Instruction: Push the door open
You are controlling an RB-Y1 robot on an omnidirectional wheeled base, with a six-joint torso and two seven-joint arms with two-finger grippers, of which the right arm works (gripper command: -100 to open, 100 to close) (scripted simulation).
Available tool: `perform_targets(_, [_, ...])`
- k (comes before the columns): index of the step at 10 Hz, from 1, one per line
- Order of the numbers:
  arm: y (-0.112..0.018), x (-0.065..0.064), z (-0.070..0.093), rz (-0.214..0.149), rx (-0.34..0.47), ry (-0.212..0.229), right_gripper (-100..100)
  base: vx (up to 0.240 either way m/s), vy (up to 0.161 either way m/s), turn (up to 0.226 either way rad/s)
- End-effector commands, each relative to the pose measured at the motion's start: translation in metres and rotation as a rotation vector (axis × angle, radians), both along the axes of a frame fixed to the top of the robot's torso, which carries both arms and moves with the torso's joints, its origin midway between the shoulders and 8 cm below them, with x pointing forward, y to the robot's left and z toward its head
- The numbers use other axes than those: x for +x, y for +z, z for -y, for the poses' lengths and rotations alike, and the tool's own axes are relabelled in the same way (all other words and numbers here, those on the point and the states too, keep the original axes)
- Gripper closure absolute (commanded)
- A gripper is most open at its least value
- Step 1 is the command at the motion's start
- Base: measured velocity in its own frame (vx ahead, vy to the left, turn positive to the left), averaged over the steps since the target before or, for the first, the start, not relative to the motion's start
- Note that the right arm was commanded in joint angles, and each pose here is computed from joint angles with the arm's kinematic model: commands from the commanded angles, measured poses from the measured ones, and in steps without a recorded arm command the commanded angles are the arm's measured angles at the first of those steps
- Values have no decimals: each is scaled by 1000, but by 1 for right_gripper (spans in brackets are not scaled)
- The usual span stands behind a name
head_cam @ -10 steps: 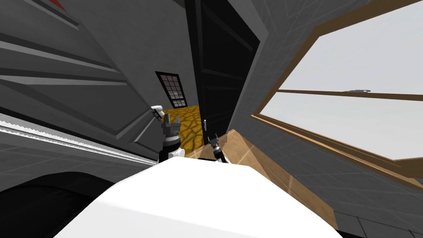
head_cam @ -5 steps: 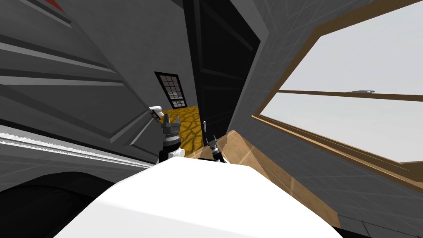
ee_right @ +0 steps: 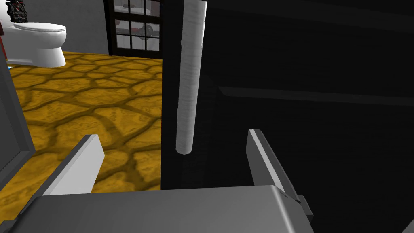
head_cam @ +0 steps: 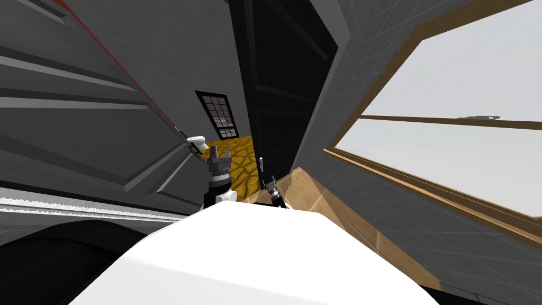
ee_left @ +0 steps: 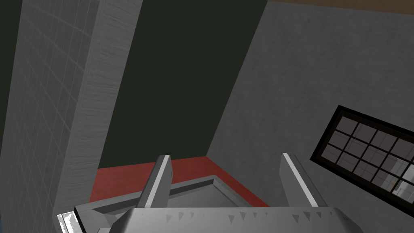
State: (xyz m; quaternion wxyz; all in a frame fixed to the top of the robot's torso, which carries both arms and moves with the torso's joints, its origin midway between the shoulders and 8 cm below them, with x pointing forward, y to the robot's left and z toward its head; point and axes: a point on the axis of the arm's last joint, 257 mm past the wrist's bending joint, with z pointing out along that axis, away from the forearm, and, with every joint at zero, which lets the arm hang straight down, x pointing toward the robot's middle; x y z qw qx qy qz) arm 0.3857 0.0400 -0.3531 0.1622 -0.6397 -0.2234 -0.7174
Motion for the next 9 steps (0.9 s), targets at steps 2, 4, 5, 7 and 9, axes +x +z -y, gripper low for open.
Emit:
perform_targets(2, [-13,-5,-5,-43,19,28,-100,88,8,-8])
perform_targets(4, [-24,-10,-10,-82,32,53,-100,108,8,-11])
perform_targets(5, [-28,-12,-11,-93,36,59,-100,123,10,-6])
perform_targets(7, [-37,-16,-15,-128,47,79,-100,127,16,-11])
perform_targets(9, [-38,-14,-9,-120,37,69,-100,81,22,16])
